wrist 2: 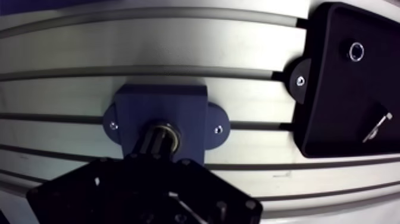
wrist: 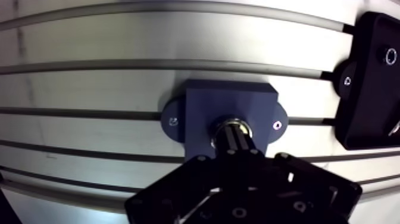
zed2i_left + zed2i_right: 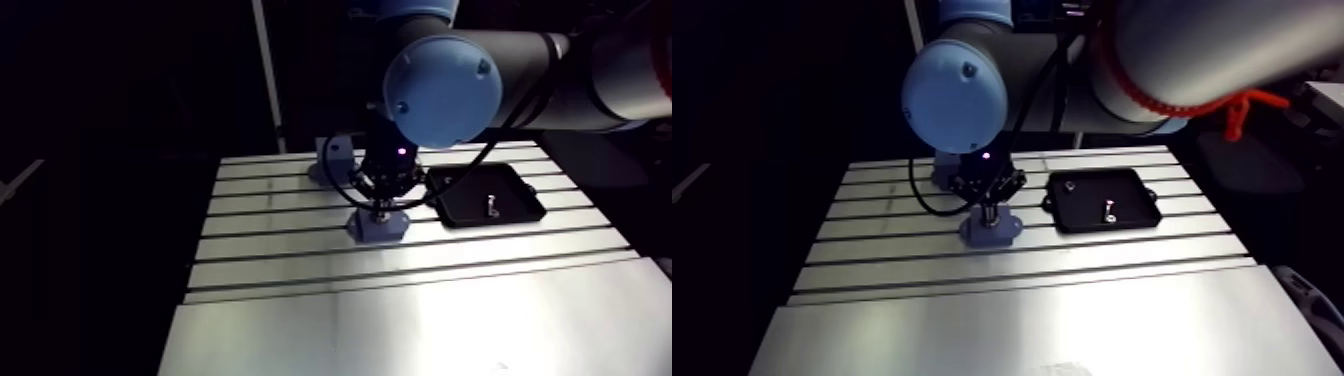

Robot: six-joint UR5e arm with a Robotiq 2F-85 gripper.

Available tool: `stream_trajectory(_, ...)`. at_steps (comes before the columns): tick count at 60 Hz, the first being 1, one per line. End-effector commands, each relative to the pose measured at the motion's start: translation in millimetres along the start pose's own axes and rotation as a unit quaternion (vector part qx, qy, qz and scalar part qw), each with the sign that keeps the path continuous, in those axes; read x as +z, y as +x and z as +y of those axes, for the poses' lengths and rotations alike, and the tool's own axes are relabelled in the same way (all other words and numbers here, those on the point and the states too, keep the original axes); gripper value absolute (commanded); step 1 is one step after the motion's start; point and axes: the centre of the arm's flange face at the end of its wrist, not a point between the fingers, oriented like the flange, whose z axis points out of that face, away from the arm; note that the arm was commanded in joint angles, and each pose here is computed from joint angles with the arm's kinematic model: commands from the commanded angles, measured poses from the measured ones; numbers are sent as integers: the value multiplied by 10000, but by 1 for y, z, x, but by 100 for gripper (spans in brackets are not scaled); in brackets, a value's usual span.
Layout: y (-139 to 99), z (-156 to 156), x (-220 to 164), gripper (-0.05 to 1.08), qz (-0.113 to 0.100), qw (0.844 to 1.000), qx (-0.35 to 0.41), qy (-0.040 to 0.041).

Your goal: Pick up the bearing and press it into the housing until flush.

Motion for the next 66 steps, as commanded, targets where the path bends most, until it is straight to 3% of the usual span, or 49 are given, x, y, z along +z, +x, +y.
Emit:
stream_trajectory(1,0,0,1,107,-8,10000,-7,-21)
stream_trajectory(21,0,-1,1,107,-9,10000,-8,10)
stream_trajectory(66,-2,-2,4,107,-36,10000,-15,-9)
